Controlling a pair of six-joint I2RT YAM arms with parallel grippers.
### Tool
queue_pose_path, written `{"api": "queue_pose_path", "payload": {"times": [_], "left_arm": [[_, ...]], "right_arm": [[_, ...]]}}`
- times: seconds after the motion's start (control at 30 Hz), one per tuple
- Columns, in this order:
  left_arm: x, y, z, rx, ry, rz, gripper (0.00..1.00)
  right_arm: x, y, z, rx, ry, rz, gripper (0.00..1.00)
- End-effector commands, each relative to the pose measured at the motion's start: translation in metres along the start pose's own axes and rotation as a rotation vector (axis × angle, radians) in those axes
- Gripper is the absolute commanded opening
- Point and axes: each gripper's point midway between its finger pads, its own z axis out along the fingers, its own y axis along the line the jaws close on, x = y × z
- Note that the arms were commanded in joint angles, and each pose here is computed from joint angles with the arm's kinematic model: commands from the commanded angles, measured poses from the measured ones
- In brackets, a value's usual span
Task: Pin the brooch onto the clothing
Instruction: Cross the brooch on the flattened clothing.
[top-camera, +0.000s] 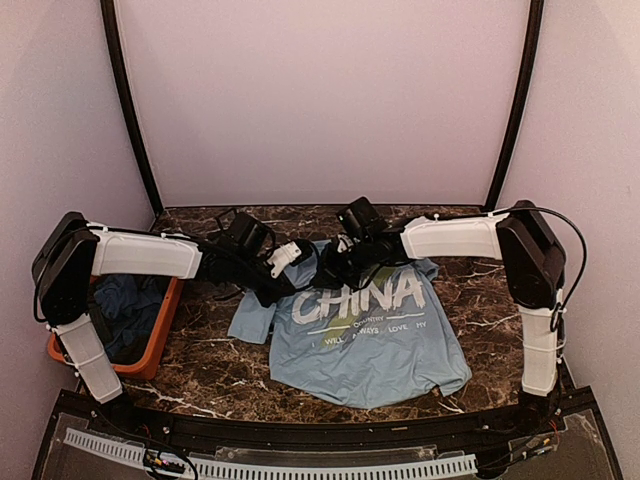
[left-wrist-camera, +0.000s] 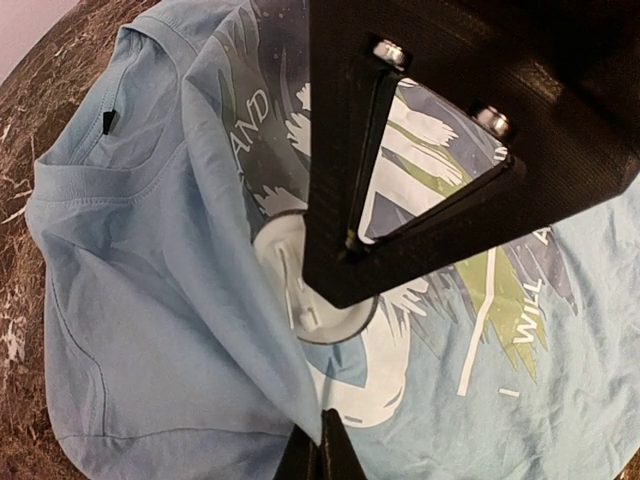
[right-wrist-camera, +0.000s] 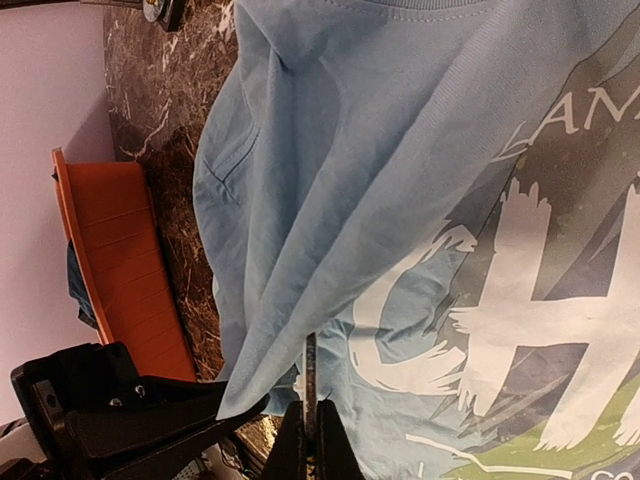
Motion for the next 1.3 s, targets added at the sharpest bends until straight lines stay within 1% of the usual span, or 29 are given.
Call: {"api": "queue_pose_path", "payload": {"times": [0.0,0.33,0.63,1.27], "left_arm": [[0.004,-0.004,-0.004,0.003,0.023,0.017,0.01],[0.006,-0.001,-0.002,-0.017,0.038,0.014,0.01],[0.007,-0.006,-0.001,-0.003,0.047,0.028,0.01],[0.001,-0.014,-0.004,0.011,0.025,0.054,0.01]], "right_arm": [[0.004,0.011,-0.005,-0.053,0.010,0.007,0.00],[0.006,0.013,-0.014,-0.072,-0.003,0.010,0.00],[0.001,0.016,-0.015,-0.080,-0.013,0.029,0.00],[-0.012,-0.002,-0.001,0.033,-0.040,0.015,0.00]]}}
